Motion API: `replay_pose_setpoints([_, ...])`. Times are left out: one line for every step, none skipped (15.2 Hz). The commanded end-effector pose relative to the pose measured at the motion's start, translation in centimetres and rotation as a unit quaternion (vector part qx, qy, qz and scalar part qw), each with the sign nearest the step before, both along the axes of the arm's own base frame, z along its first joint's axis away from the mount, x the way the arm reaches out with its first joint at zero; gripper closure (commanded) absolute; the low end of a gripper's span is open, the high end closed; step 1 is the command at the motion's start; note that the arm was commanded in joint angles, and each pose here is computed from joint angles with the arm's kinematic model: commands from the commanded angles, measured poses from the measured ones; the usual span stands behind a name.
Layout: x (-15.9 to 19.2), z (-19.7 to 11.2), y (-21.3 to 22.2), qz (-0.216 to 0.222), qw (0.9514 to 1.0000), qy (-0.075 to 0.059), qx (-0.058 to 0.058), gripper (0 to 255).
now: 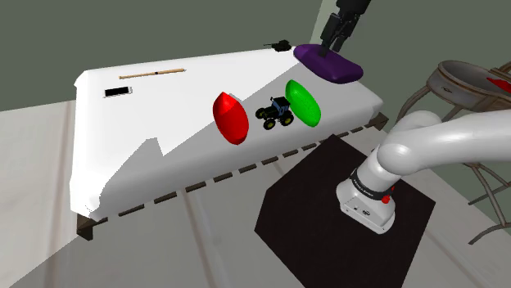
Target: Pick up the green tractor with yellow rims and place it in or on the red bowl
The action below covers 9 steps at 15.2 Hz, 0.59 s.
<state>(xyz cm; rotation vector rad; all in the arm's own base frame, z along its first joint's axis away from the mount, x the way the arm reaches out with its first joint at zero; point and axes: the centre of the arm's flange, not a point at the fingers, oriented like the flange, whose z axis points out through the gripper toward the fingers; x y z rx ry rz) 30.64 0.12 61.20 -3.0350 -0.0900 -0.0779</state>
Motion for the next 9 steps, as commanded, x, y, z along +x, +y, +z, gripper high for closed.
replay_pose_setpoints([0.0, 0.0, 0.0, 0.000, 1.0000, 0.000, 0.000, 0])
replay_pose_setpoints([0.8, -1.0, -0.3, -0.003, 1.0000, -0.001, -0.001, 0])
replay_pose_setpoints([1.5, -2.0, -0.7, -0.006, 1.0000, -0.001, -0.002, 0])
replay_pose_setpoints([2.3, -3.0, -1.0, -0.009, 1.0000, -0.002, -0.003, 0])
replay_pose_setpoints([3.0, -4.0, -1.4, -0.012, 0.9999, -0.002, -0.004, 0])
replay_pose_setpoints([3.7, -5.0, -1.7, -0.015, 0.9999, -0.003, -0.005, 0])
replay_pose_setpoints([4.5, -6.0, -2.1, -0.019, 0.9998, -0.003, -0.006, 0])
replay_pose_setpoints([5.2, -7.0, -2.5, -0.022, 0.9997, -0.004, -0.007, 0])
replay_pose_setpoints([6.0, -8.0, -2.8, -0.025, 0.9997, -0.004, -0.008, 0])
